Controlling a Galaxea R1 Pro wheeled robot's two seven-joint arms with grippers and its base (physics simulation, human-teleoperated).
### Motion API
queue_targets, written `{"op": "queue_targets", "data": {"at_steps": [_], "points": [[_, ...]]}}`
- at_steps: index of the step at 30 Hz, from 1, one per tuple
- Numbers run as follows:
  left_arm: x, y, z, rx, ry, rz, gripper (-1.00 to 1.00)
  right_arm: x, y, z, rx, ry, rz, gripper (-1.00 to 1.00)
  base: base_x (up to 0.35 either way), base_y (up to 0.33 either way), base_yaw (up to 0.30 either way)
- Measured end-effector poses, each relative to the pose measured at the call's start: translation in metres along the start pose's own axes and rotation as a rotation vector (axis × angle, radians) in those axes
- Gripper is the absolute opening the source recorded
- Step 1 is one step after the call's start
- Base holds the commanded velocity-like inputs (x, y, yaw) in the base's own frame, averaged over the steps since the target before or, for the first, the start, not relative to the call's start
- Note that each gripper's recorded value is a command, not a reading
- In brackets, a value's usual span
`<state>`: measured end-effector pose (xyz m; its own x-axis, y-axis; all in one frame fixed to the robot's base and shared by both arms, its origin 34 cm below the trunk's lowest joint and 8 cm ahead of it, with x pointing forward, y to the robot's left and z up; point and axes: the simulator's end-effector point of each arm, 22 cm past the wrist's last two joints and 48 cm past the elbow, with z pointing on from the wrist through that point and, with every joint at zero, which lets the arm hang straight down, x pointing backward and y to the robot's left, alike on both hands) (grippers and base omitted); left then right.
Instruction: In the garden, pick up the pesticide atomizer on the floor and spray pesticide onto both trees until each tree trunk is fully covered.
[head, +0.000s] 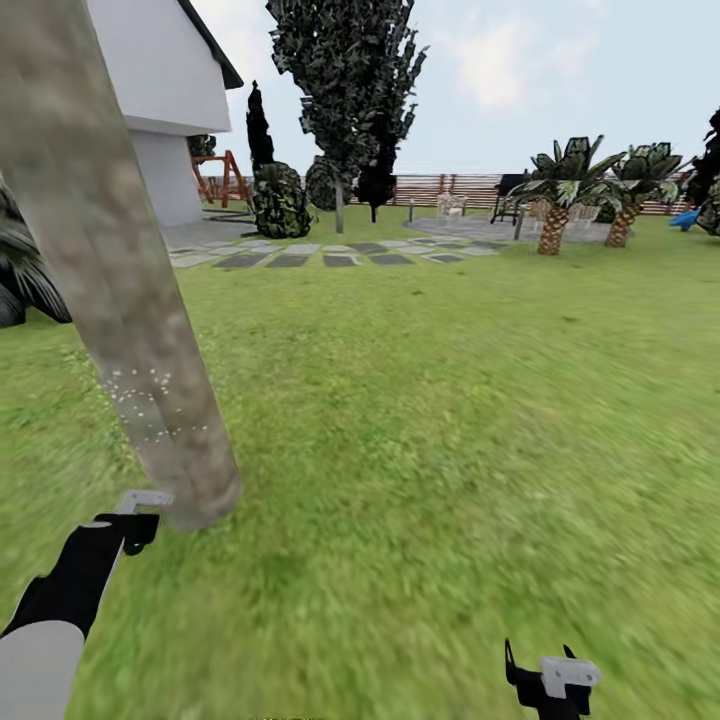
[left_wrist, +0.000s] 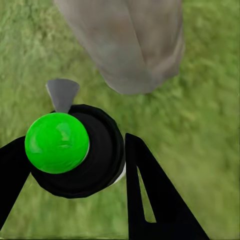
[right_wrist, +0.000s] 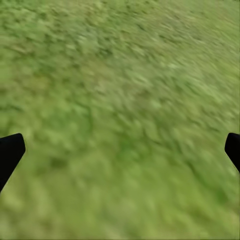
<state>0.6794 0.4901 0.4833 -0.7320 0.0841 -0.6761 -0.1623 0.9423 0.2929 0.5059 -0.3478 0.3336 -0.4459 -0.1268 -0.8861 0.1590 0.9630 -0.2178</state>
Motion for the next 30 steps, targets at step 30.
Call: {"op": "queue_targets", "data": {"at_steps": [30], "points": [[0.008,0.015,0.002,-0.083,0.017,0.001,-1.0,0.0,0.001,0.0,-0.001,0.0,0.001,1.0,0.104,-0.266,0.173]]}}
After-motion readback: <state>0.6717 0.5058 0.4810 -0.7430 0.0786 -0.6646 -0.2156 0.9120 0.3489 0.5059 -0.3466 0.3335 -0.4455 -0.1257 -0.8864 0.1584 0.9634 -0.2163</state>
